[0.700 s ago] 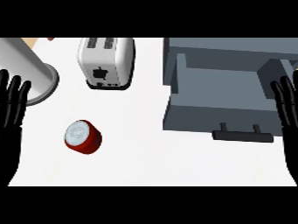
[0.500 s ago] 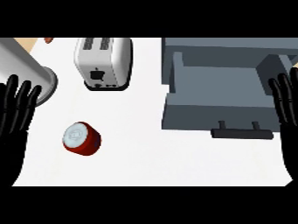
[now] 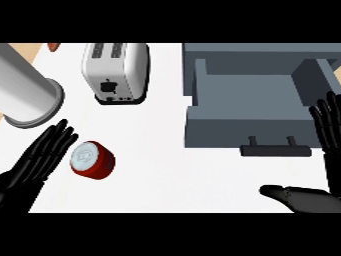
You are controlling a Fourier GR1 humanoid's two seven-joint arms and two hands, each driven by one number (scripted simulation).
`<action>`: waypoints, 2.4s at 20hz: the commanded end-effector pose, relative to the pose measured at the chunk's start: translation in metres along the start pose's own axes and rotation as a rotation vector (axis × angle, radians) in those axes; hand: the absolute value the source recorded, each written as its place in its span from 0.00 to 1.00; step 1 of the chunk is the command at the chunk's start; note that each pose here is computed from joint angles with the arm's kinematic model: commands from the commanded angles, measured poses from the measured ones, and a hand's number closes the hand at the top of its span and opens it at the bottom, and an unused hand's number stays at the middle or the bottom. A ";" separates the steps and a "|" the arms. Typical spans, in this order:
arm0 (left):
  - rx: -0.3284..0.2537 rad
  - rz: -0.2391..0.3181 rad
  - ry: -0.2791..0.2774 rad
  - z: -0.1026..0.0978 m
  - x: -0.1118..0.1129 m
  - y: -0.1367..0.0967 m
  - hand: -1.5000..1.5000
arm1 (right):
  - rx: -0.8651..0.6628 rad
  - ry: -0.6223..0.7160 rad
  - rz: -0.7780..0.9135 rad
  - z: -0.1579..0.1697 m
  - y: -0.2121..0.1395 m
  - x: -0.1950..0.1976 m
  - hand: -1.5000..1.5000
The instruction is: Pick up the can, place it into the drawer and close the drawer
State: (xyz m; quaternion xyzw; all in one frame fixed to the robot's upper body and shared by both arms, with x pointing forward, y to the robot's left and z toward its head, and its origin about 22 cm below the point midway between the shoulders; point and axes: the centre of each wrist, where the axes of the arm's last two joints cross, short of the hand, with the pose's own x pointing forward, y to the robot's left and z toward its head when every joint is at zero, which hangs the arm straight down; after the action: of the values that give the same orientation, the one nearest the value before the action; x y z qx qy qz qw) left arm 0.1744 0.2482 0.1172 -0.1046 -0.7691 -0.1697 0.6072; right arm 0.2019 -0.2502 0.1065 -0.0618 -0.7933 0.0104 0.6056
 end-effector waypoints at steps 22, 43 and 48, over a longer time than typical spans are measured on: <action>0.062 0.035 0.110 -0.001 -0.013 0.029 0.00 | -0.003 0.048 0.013 0.041 -0.045 -0.009 0.00; 0.137 0.012 0.172 0.009 -0.123 0.036 0.00 | -0.025 0.048 0.007 0.037 -0.056 -0.034 0.00; 0.141 0.014 0.176 0.002 -0.131 0.056 0.00 | -0.017 0.058 0.032 0.046 -0.049 -0.028 0.00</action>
State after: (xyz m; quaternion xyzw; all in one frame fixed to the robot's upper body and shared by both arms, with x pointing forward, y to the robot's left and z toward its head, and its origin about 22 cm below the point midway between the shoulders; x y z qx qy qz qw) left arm 0.2163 0.2937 0.0031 -0.0537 -0.7213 -0.1223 0.6796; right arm 0.1647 -0.2991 0.0698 -0.0762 -0.7761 0.0081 0.6259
